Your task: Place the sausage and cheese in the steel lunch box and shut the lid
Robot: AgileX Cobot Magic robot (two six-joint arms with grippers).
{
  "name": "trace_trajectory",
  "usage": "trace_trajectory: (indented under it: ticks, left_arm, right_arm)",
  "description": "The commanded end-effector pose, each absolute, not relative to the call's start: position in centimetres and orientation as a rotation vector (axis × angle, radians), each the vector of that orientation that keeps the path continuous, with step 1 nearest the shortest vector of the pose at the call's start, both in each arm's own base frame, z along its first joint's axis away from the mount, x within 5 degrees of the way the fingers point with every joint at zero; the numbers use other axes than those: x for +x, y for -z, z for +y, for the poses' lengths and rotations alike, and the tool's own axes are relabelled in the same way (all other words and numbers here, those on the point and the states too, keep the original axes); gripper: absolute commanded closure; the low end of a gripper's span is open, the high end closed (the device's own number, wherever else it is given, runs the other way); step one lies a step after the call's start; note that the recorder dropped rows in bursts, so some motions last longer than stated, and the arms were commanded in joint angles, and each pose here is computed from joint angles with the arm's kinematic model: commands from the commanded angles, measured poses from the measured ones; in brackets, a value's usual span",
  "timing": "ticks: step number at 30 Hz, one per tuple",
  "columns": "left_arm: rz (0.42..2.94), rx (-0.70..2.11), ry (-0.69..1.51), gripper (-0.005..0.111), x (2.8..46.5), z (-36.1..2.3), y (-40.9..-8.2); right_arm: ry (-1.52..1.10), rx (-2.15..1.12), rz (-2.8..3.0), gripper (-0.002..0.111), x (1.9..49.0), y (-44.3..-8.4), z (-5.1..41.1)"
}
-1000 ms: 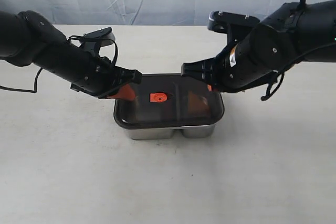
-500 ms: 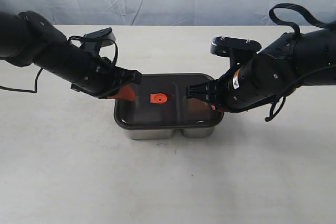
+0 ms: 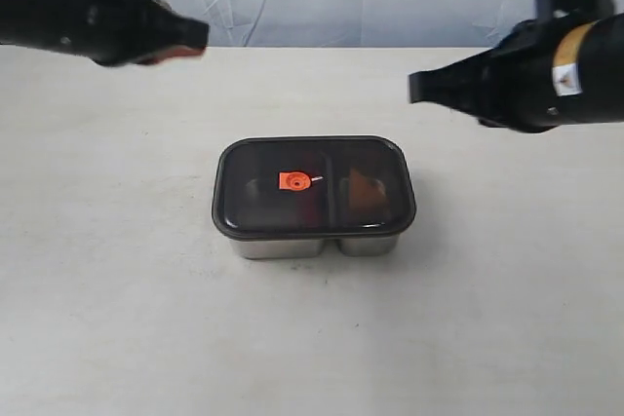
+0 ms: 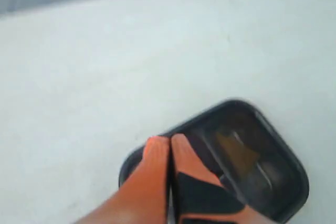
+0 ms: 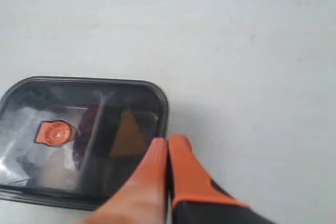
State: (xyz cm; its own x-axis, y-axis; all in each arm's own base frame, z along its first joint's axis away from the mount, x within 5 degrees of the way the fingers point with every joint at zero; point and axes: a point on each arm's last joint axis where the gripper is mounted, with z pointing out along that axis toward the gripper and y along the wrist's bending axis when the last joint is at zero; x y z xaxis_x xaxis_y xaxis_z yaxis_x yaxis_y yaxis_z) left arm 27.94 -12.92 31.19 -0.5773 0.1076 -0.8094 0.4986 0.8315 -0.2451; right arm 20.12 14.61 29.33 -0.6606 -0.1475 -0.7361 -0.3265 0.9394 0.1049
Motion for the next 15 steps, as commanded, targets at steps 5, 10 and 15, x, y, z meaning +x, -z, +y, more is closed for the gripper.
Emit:
trace_trajectory:
  ticks: [5,10,15]
  left_arm:
    - [1.744,0.235,0.429,0.107,18.3,-7.3,-35.4]
    - [1.726,0.254,0.381,0.107,14.1,-5.6,-32.0]
    - [1.716,0.191,0.405,0.107,12.0,-4.7,-29.7]
  right_arm:
    - [-0.316,-0.480,2.263,0.109,14.5,-30.1,10.5]
    - [-0.348,-0.518,2.270,0.109,13.6,-26.6,10.3]
    - [-0.316,-0.559,2.260,0.109,13.4,-25.0,10.0]
